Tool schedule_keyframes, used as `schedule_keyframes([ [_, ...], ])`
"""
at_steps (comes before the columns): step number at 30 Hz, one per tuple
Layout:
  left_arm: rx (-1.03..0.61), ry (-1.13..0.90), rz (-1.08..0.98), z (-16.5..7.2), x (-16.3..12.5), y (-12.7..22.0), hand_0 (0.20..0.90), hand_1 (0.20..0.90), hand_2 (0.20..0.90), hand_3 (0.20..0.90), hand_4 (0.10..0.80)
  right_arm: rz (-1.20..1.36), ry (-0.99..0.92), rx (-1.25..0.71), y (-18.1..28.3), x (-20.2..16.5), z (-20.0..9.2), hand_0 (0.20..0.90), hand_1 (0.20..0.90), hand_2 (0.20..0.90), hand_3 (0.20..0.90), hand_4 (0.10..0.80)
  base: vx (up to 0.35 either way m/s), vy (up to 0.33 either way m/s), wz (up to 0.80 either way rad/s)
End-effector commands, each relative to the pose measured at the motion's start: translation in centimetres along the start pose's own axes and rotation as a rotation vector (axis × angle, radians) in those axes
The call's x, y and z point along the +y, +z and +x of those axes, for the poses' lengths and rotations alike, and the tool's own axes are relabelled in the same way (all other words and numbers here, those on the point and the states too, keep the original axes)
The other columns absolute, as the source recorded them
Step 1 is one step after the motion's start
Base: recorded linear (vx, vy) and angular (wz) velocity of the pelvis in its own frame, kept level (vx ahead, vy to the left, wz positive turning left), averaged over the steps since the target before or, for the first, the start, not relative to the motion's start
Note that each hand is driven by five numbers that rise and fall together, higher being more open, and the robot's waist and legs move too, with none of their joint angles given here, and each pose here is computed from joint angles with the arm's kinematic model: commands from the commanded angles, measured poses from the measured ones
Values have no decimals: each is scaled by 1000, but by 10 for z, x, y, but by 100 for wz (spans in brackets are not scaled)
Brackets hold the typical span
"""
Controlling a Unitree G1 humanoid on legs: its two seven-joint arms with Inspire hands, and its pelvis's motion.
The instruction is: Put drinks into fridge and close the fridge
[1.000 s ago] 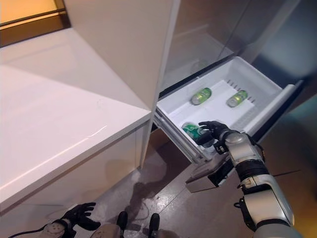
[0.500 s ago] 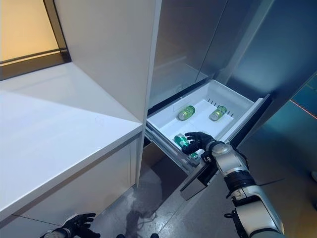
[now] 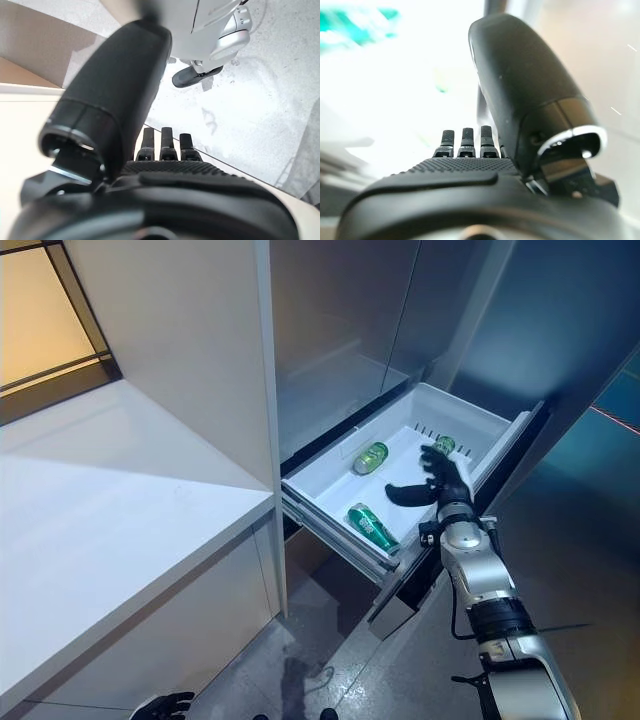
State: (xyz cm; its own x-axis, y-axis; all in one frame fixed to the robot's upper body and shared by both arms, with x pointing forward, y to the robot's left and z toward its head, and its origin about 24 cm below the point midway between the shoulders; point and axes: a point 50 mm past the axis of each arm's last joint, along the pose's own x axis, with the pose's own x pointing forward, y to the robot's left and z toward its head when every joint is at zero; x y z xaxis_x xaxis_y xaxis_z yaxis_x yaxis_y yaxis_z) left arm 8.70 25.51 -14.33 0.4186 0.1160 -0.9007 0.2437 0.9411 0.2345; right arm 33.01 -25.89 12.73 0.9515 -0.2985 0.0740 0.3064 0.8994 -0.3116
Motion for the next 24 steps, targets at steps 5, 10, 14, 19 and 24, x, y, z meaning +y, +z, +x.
schedule_keyframes([
  [5,-103,-3,-11,3,-5,15,900,900,900,900,800,186,-369,-580,90,-54,-18,900,900,900,900,800,-48,70,-10],
  [10,-101,8,-7,5,-3,17,900,900,900,900,800,226,-493,-630,95,-86,-20,900,900,900,900,800,-64,33,-4],
  [14,-85,25,-16,5,-2,12,900,900,900,900,800,268,-613,-621,91,-113,-25,900,900,900,900,800,-44,19,-1],
  [19,-69,38,-20,4,0,6,900,900,900,900,800,332,-794,-566,69,-139,-35,900,900,900,900,800,-49,23,-2],
  [24,-72,36,-20,4,-3,5,900,900,900,900,800,494,-871,-388,17,-151,-49,900,900,900,900,800,-55,22,-5],
])
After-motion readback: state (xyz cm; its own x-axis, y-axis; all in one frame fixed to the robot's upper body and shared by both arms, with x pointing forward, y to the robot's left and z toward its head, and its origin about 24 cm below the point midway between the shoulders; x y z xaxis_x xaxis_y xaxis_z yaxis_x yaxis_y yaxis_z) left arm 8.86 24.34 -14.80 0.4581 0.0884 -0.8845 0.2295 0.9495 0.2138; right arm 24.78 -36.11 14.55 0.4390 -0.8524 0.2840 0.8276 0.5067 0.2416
